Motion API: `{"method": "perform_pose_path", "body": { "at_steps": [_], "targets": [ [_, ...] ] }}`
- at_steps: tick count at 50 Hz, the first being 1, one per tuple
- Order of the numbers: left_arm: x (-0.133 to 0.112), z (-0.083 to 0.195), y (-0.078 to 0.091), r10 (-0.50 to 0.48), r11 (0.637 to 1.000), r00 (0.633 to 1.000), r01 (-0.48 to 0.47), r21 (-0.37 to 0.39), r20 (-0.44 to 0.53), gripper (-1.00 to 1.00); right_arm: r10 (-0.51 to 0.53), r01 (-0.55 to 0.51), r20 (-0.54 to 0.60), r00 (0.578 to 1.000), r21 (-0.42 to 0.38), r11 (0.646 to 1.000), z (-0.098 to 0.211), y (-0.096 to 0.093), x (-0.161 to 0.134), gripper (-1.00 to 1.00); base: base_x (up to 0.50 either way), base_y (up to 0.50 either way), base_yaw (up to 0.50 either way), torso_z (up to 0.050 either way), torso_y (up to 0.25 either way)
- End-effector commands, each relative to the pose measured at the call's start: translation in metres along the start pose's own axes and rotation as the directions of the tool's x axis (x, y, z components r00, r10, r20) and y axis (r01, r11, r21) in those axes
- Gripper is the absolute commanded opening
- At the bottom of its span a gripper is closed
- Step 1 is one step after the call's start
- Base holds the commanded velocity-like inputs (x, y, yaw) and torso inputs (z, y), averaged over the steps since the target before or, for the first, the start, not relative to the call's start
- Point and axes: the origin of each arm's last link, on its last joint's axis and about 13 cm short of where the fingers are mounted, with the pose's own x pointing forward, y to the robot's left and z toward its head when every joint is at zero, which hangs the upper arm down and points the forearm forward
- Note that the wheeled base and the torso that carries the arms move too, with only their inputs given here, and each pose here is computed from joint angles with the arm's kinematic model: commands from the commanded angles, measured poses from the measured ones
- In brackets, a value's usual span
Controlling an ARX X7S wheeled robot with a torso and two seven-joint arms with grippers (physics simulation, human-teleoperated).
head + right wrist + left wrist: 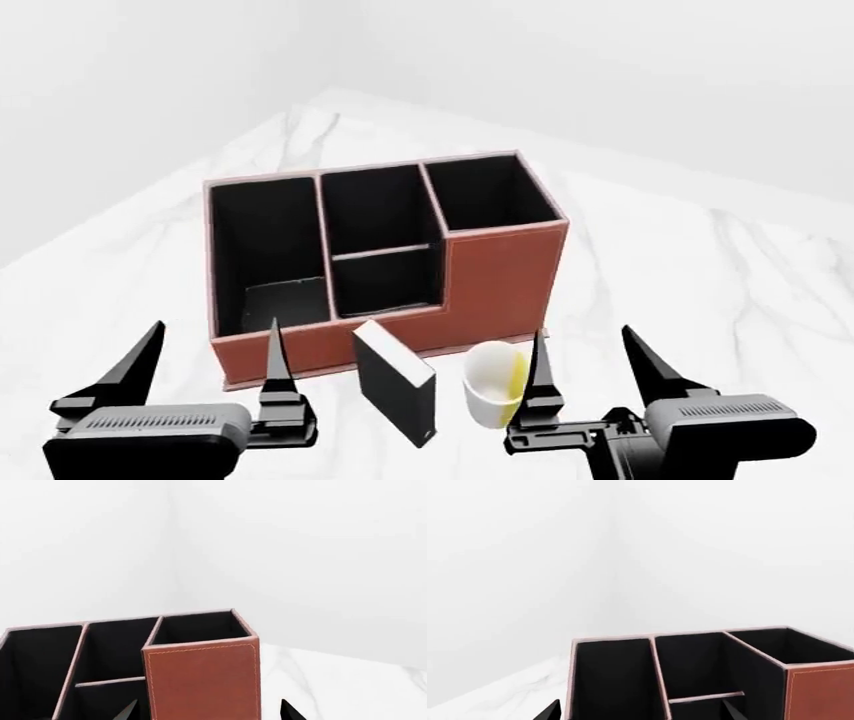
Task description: Pick up the book and place it in the right compartment of the caddy.
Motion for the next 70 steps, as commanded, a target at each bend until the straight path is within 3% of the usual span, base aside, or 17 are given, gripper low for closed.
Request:
{"method": "perform_pose_path", "body": {
  "at_steps": [1, 19, 41, 46, 50, 52, 64, 70],
  "targets": [
    [0.000, 0.000, 0.000, 0.000, 1.000, 1.000, 0.000, 0.000, 0.000, 1.00, 0.002, -0.002, 0.006, 1.000, 0.015, 1.000, 0.000, 0.000, 0.000, 1.00, 0.00, 0.00, 0.00, 0.000, 0.000],
    [0.000, 0.000, 0.000, 0.000, 1.000, 1.000, 0.000, 0.001, 0.000, 1.00, 0.016, -0.016, 0.014, 1.000, 0.009, 1.000, 0.000, 0.000, -0.001, 1.00, 0.34, 0.18, 0.00, 0.000, 0.000],
    [0.000, 0.000, 0.000, -0.001, 1.000, 1.000, 0.001, 0.000, 0.000, 1.00, 0.020, -0.020, 0.017, 1.000, 0.011, 1.000, 0.000, 0.000, -0.001, 1.00, 0.00, 0.00, 0.00, 0.000, 0.000],
    [0.000, 0.000, -0.001, -0.004, 1.000, 1.000, 0.004, 0.002, -0.002, 1.00, 0.091, -0.090, 0.020, 0.996, -0.011, 0.996, 0.002, 0.002, -0.005, 1.00, 0.00, 0.00, 0.00, 0.000, 0.000],
    [0.000, 0.001, 0.000, 0.000, 1.000, 1.000, 0.000, -0.001, -0.001, 1.00, 0.258, -0.258, -0.046, 0.965, 0.016, 0.966, 0.003, 0.001, -0.014, 1.00, 0.00, 0.00, 0.00, 0.000, 0.000],
    [0.000, 0.001, 0.000, 0.000, 1.000, 1.000, 0.000, 0.000, -0.001, 1.00, 0.292, -0.291, -0.070, 0.954, 0.019, 0.957, 0.004, 0.001, -0.017, 1.00, 0.00, 0.00, 0.00, 0.000, 0.000],
    [0.000, 0.001, 0.000, -0.002, 1.000, 1.000, 0.002, 0.000, -0.001, 1.00, 0.440, -0.439, -0.163, 0.883, 0.049, 0.897, 0.009, 0.013, -0.024, 1.00, 0.00, 0.00, 0.00, 0.000, 0.000],
    [0.001, 0.001, 0.000, -0.001, 1.000, 1.000, 0.001, -0.001, -0.002, 1.00, 0.463, -0.461, -0.179, 0.868, 0.055, 0.886, 0.009, 0.020, -0.023, 1.00, 0.00, 0.00, 0.00, 0.000, 0.000]
  ]
}}
